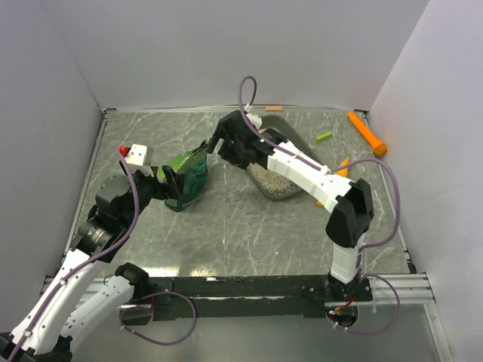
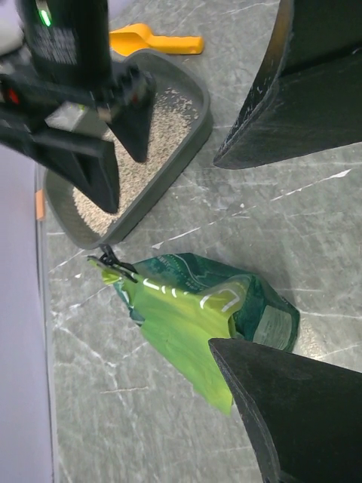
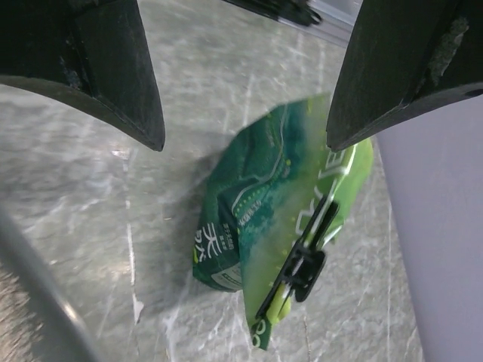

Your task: Fill the litter box with clean litter

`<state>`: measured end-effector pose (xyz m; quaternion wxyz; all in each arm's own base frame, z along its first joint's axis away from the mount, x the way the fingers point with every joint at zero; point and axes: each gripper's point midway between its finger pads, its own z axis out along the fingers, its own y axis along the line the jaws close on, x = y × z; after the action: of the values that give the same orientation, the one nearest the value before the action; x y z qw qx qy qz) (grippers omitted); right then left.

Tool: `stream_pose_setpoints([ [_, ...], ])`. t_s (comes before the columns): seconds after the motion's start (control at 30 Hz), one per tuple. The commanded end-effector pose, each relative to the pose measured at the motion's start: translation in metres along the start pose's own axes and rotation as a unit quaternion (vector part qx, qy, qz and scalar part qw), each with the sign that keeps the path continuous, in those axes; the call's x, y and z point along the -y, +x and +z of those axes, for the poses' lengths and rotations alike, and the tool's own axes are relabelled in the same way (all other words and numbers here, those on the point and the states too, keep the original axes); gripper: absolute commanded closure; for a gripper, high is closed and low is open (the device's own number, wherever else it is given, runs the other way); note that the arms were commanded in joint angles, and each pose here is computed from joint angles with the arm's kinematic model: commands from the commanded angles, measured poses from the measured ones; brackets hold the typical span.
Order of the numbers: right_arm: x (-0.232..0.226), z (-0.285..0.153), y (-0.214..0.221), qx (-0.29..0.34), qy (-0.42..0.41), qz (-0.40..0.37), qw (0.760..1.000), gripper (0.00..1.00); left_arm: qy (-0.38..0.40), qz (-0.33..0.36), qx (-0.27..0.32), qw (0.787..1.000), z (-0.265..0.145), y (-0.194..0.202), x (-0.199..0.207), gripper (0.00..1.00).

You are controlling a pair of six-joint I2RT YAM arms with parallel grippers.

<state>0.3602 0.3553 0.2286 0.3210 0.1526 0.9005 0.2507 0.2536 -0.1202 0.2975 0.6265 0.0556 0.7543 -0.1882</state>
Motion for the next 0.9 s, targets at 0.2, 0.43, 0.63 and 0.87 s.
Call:
stream_pose_setpoints([
  [0.2,-0.041,0.034,-0.018,-0.006,-0.060,0.126,0.990,0.09,-0.020,-0.010,0.020,1.000,-0.002,-0.008,-0.006,0.03],
  [0.43,-0.045,0.057,-0.016,-0.016,-0.078,0.149,0.986,0.11,-0.017,-0.010,0.019,1.000,-0.002,-0.008,-0.005,0.03],
  [0.63,-0.051,0.065,-0.020,-0.019,-0.099,0.167,0.981,0.13,-0.014,-0.009,0.015,1.000,0.000,-0.006,-0.004,0.03],
  [0.87,-0.055,0.075,-0.020,-0.024,-0.104,0.173,0.979,0.15,-0.014,-0.008,0.013,1.000,0.001,-0.005,-0.004,0.03],
])
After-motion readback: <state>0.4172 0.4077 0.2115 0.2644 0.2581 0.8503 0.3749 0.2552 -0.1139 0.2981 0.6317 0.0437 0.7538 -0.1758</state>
